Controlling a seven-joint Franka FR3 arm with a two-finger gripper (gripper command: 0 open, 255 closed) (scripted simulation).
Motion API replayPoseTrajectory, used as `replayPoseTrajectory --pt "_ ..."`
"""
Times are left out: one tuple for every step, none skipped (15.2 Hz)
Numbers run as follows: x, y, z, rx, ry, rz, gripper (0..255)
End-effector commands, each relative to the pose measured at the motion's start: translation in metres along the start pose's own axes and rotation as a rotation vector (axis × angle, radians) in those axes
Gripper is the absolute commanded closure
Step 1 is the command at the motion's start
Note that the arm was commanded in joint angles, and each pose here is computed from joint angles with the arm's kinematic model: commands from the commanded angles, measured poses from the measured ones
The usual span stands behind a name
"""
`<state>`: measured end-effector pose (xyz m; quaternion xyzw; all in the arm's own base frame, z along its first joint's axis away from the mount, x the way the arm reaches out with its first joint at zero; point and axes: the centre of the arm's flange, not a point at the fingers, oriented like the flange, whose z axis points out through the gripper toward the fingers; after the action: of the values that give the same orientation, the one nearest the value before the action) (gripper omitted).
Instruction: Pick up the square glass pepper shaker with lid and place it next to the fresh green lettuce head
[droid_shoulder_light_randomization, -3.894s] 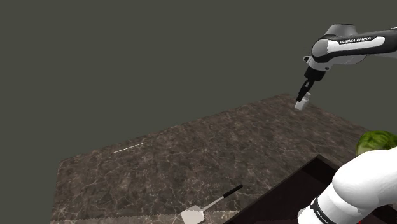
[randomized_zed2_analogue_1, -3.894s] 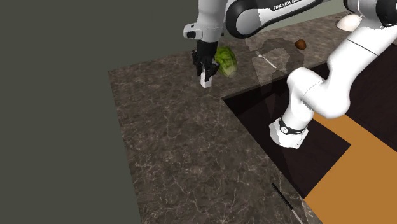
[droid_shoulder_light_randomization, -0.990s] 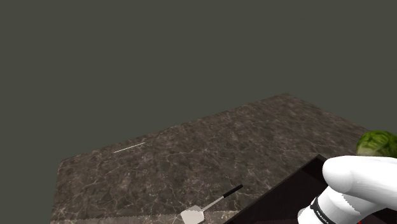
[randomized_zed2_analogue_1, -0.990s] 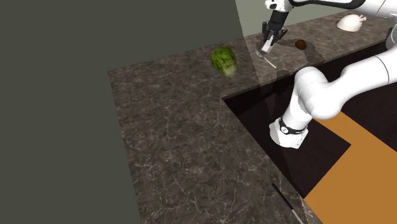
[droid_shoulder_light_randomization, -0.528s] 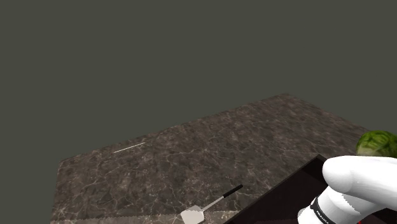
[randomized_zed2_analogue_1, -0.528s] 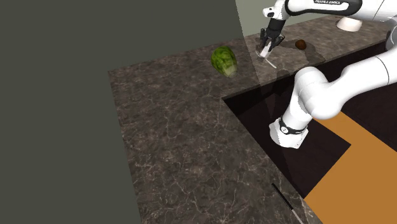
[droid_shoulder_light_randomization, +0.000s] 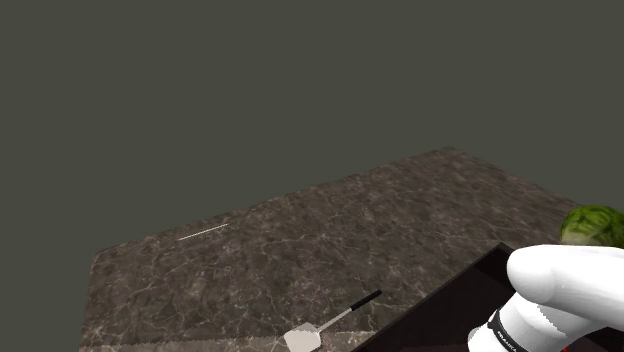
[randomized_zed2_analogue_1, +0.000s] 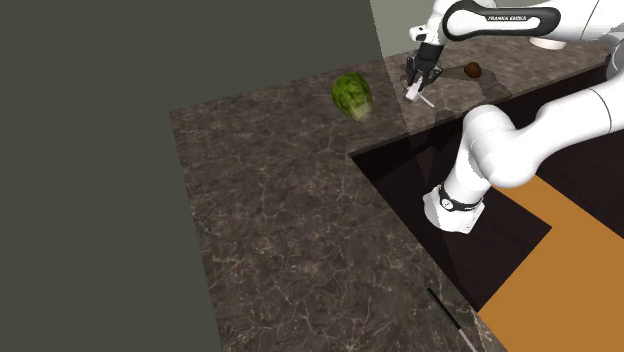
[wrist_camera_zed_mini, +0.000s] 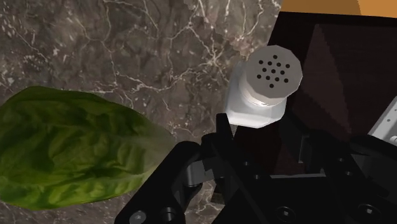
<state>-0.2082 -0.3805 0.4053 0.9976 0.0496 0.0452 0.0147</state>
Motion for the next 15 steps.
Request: replayPoseTrajectory --pt "-0.001 0.000 0.011 0.000 0.000 0.000 255" --pt "-0.002 0.000 0.016 0.000 0.000 0.000 255" --pt "-0.002 0.000 0.021 0.000 0.000 0.000 255" --pt "-0.002 -0.001 0.026 0.000 0.000 0.000 255" --pt "-0.003 -0.001 0.032 0.000 0.000 0.000 255" --pt "-0.003 -0.001 0.037 0.000 0.000 0.000 255" --pt "-0.004 -0.001 0.042 0.000 0.000 0.000 255" --pt "-0.004 -0.001 0.047 0.000 0.000 0.000 255" --pt "-0.005 -0.002 0.053 0.000 0.000 0.000 255" --pt "-0.005 -0.002 0.058 0.000 0.000 0.000 255" --pt "-0.006 -0.002 0.063 0.000 0.000 0.000 255" --pt "-0.006 -0.002 0.068 0.000 0.000 0.000 255" --pt "-0.007 -0.002 0.074 0.000 0.000 0.000 255" --pt "-0.007 -0.002 0.079 0.000 0.000 0.000 255" --pt "-0.008 -0.003 0.084 0.000 0.000 0.000 255"
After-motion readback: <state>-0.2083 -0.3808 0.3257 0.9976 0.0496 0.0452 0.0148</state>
